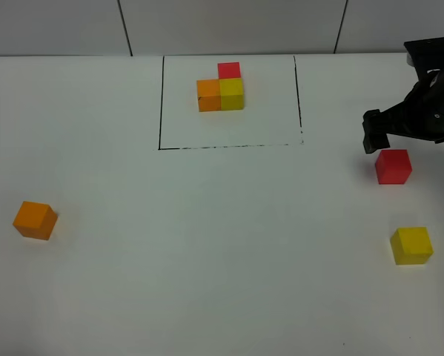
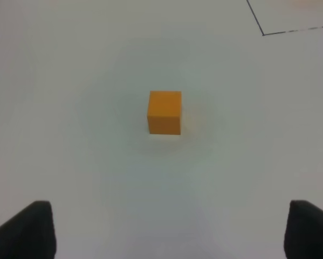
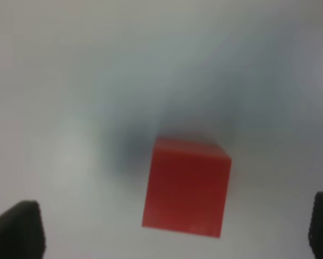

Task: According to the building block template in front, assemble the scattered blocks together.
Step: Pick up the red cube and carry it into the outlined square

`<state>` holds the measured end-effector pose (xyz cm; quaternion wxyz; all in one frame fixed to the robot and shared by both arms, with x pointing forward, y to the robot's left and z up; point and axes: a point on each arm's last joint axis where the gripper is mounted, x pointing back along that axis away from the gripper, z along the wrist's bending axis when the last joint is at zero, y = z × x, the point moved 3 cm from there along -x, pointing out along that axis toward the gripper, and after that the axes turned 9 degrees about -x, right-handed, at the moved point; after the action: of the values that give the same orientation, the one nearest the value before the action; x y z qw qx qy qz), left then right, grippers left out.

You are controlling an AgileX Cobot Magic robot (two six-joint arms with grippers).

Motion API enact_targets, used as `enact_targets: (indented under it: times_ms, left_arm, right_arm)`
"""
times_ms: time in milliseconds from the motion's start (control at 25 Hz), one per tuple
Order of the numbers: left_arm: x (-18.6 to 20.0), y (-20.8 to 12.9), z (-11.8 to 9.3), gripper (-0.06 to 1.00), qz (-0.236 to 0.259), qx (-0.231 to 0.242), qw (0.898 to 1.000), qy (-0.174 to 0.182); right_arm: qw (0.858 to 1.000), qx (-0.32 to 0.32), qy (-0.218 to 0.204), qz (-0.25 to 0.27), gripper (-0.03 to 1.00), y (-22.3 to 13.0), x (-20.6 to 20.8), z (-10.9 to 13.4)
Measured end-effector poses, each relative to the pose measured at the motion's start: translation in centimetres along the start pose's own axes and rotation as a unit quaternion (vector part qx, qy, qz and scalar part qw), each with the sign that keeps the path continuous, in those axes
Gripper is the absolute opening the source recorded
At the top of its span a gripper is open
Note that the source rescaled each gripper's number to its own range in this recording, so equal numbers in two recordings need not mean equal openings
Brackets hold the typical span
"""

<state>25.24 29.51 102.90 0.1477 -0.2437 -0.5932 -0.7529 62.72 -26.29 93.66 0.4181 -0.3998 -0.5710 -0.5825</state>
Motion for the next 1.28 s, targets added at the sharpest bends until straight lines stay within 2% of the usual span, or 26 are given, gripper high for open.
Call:
enact_targets:
  times_ms: [240,560,920,1280]
  left_arm:
    - [0.0,0.0,0.0,0.94,0.000,0.000,1.000,0.000]
    - [0.0,0.0,0.0,0.94,0.000,0.000,1.000,0.000]
    - [0.0,0.0,0.0,0.94,0.000,0.000,1.000,0.000]
    - [0.0,0.0,0.0,0.94,0.000,0.000,1.000,0.000]
  right_arm:
    - [0.999,-0.011,-0.023,0.043,1.00,0.5,-2.8,-0.8]
    - [0.997,-0.020,-0.030,0.068,1.00,0.0,-4.5,-1.8]
    - [0.997,-0.027,-0.003,0.068,1.00,0.1,-5.4,-1.2]
    - [0.996,-0.023,-0.003,0.085,0.98,-0.5,-7.1,-1.2]
